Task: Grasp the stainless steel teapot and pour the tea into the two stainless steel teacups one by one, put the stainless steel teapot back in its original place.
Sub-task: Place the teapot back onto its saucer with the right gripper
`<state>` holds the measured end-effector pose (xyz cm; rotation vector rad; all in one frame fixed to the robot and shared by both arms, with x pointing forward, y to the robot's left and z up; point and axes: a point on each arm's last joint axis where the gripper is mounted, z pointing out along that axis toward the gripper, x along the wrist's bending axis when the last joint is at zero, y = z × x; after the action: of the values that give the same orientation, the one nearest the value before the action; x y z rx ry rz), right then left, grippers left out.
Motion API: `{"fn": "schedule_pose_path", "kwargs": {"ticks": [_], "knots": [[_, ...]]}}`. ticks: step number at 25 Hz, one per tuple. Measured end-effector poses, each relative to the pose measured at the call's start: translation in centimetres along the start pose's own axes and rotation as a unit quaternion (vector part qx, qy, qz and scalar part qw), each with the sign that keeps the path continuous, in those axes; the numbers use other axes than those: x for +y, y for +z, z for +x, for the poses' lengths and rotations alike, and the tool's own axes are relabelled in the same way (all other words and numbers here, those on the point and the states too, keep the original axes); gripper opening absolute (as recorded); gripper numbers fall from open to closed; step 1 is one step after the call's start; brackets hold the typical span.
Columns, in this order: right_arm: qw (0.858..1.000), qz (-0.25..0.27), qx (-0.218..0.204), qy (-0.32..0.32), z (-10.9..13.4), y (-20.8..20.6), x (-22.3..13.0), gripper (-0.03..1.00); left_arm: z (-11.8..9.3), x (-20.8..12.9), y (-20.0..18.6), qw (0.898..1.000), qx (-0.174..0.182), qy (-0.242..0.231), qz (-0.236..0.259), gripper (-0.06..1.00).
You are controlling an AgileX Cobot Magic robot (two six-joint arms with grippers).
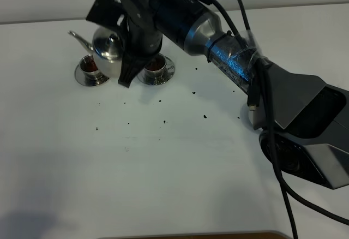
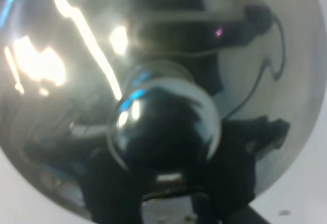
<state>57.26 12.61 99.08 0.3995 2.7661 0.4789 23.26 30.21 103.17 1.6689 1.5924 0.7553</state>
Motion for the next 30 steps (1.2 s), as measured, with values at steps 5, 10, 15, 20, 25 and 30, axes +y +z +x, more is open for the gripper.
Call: {"fn": "schedule_pose_path", "kwargs": {"ticks": [5, 10, 15, 20, 25, 30], "knots": [[0.998, 0.025, 0.058, 0.017, 1.7, 1.9, -0.9, 0.19, 0.0, 0.0, 0.0, 1.0, 0.0, 0.0, 0.0, 0.37], [0.997, 0.034, 0.069, 0.017, 2.3, 2.8, -1.1, 0.19, 0.0, 0.0, 0.0, 1.0, 0.0, 0.0, 0.0, 0.37], [0.997, 0.044, 0.069, 0.016, 2.4, 3.5, -1.4, 0.19, 0.0, 0.0, 0.0, 1.0, 0.0, 0.0, 0.0, 0.37], [0.999, 0.024, 0.035, 0.017, 1.2, 0.3, -0.8, 0.19, 0.0, 0.0, 0.0, 1.0, 0.0, 0.0, 0.0, 0.37], [0.999, -0.016, 0.006, 0.042, -1.3, -4.9, -0.6, 0.19, 0.0, 0.0, 0.0, 1.0, 0.0, 0.0, 0.0, 0.37], [0.997, 0.009, -0.003, 0.083, -3.6, -8.5, -3.7, 0.19, 0.0, 0.0, 0.0, 1.0, 0.0, 0.0, 0.0, 0.37]]}}
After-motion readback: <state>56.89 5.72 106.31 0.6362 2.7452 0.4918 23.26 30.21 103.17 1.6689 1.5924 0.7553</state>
